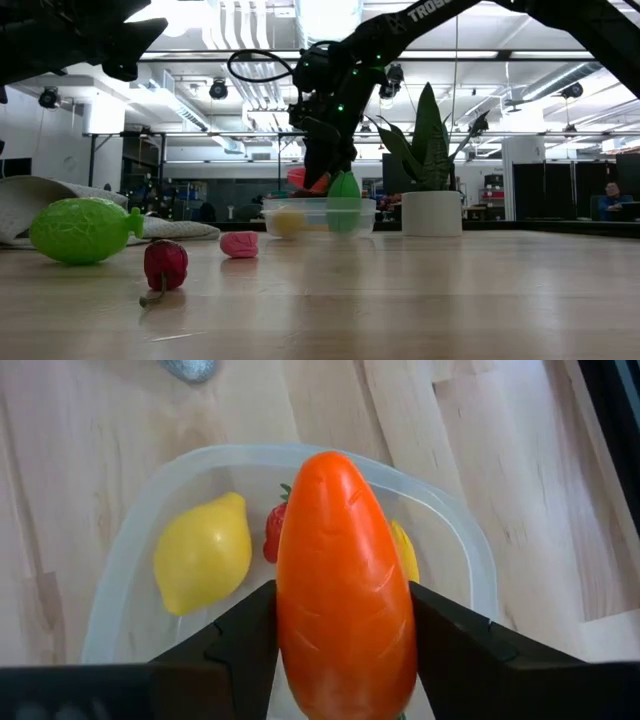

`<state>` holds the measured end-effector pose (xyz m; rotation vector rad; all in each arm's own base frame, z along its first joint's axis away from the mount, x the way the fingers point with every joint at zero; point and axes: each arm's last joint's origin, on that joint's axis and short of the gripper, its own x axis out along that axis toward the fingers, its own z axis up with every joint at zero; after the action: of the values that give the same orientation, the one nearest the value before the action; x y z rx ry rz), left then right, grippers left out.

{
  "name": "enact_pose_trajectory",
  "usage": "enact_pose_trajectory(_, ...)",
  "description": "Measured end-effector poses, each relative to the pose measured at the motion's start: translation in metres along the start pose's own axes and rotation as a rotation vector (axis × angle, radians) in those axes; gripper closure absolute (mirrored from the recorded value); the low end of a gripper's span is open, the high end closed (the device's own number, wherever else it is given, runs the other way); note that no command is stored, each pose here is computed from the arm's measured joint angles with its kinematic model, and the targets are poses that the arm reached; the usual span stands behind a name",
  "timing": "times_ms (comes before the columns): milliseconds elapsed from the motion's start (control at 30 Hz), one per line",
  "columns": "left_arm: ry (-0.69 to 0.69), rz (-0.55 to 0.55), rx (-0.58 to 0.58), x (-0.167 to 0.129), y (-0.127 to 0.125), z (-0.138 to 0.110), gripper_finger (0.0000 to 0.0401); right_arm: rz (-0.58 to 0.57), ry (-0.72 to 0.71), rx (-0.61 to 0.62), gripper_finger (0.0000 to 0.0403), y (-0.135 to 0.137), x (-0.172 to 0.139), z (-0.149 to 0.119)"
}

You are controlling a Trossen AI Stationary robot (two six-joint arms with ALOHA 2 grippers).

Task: Pick and placing Produce into tupperware
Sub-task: Put the carrot into the transparent container, then put the peach into the transparent container

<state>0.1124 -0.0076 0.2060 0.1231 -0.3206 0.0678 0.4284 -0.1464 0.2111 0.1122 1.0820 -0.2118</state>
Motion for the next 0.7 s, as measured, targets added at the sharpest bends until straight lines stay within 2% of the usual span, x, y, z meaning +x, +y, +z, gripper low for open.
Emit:
enact_pose_trajectory(300,0.0,0.0,0.0,0.0,0.0,0.0,0.017,0.002,0.002,-0.013,0.0171,0.003,0.0,0.0)
enact_pose_trajectory(500,0.0,0.0,0.0,0.0,0.0,0.0,0.017,0.006,-0.028,0.026,0.0168,0.007,-0.01,0.01)
enact_pose_trajectory(700,0.0,0.0,0.0,0.0,0.0,0.0,0.017,0.082,-0.076,-0.009,0.0179,0.035,-0.037,0.031)
